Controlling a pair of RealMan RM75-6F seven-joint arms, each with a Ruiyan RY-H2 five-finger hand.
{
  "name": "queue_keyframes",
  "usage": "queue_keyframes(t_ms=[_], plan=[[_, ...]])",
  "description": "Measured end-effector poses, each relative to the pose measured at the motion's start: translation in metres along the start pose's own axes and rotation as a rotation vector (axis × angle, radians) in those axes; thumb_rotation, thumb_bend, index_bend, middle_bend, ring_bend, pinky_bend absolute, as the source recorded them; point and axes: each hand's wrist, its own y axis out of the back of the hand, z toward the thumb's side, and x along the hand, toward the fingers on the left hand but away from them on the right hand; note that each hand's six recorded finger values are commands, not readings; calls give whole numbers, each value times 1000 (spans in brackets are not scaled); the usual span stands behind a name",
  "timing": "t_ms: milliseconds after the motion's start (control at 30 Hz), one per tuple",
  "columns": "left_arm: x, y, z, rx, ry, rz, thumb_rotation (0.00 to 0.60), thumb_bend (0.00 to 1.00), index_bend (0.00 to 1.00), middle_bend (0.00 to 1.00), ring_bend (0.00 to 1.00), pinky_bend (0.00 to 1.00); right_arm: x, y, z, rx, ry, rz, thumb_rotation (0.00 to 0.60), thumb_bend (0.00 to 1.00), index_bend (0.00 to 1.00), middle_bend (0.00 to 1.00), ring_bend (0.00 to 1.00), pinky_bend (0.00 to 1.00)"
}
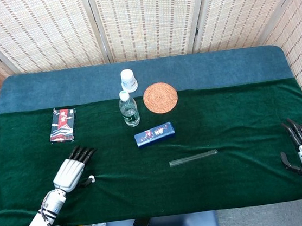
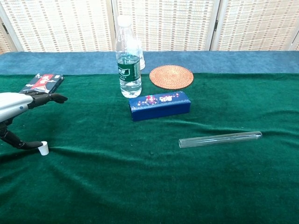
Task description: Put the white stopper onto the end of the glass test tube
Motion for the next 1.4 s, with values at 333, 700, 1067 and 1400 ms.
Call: queue_keyframes(t_ms=[333,700,1067,1400], plan=[[-3,1,0,1,0,-1,600,206,68,126,86,0,1,1,0,-2,3,-4,600,566,0,0,0,0],[-15,23,-3,-4,6,65,600,220,101,126,90,0,3,3,0,-7,6,-11,600,566,0,0,0,0],[-40,36,-5,76,-10,97,600,288,369,671,639,588,1,1,3,-8,20,-4,600,566,0,0,0,0],[-41,13,5,72,-49,52,600,296,436,965,903,826,0,0,4,-7,26,2,600,566,0,0,0,0]])
